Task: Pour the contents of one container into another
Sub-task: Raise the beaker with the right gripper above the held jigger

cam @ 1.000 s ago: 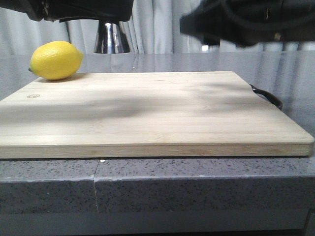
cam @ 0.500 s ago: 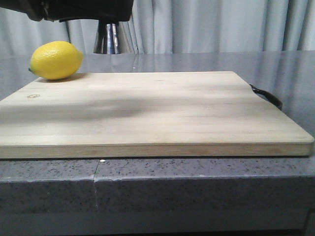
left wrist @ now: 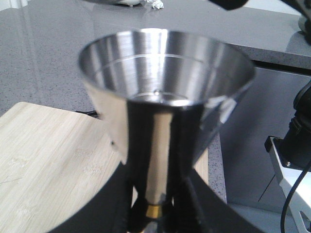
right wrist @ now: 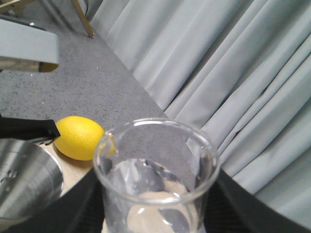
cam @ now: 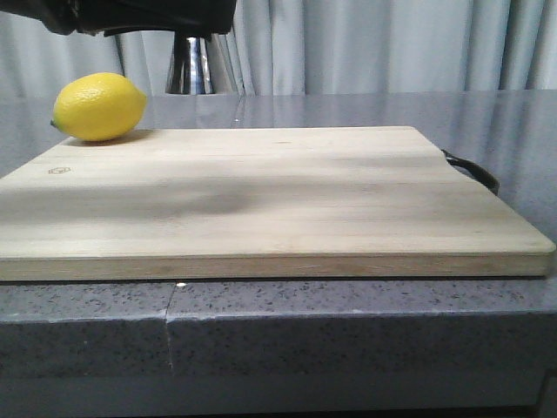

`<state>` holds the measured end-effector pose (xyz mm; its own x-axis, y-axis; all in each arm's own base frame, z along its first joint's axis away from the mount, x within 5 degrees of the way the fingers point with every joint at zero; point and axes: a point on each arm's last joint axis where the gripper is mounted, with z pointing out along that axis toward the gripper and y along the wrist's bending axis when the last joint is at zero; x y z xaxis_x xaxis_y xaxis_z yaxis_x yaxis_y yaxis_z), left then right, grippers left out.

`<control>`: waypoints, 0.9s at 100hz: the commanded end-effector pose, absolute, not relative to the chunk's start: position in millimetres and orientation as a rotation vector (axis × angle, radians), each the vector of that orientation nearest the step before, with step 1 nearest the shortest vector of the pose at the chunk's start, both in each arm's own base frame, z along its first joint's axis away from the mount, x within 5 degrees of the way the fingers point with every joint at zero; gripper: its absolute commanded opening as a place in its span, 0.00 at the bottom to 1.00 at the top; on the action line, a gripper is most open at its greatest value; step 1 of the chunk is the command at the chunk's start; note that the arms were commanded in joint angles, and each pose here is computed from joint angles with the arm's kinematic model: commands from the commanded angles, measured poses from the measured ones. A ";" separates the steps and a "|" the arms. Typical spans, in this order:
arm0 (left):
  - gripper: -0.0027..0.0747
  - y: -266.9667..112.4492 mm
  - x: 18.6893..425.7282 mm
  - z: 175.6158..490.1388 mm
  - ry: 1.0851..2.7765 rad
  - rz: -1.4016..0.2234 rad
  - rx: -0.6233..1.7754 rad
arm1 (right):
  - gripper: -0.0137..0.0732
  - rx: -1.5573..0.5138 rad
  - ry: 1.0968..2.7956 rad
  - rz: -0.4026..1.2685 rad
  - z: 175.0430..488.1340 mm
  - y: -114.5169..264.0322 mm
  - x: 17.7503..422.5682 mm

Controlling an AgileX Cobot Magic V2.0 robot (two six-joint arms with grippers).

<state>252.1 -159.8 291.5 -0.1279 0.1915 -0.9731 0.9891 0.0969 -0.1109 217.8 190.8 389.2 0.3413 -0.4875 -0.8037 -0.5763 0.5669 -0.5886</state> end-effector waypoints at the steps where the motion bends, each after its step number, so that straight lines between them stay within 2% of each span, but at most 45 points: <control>1: 0.01 -161.9 241.5 317.3 1.349 -1.201 1.221 | 0.47 -1.026 1.144 0.066 417.4 188.5 206.7; 90: 0.01 -161.8 238.0 316.4 1.343 -1.225 1.257 | 0.47 -1.192 0.987 -0.111 416.6 192.9 202.6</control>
<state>250.7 -159.3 288.8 -0.1155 0.2238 -0.9678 0.9916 0.0828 -0.0992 212.6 196.4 388.8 0.5026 -0.6111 -0.6116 -0.4760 0.3949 -0.7858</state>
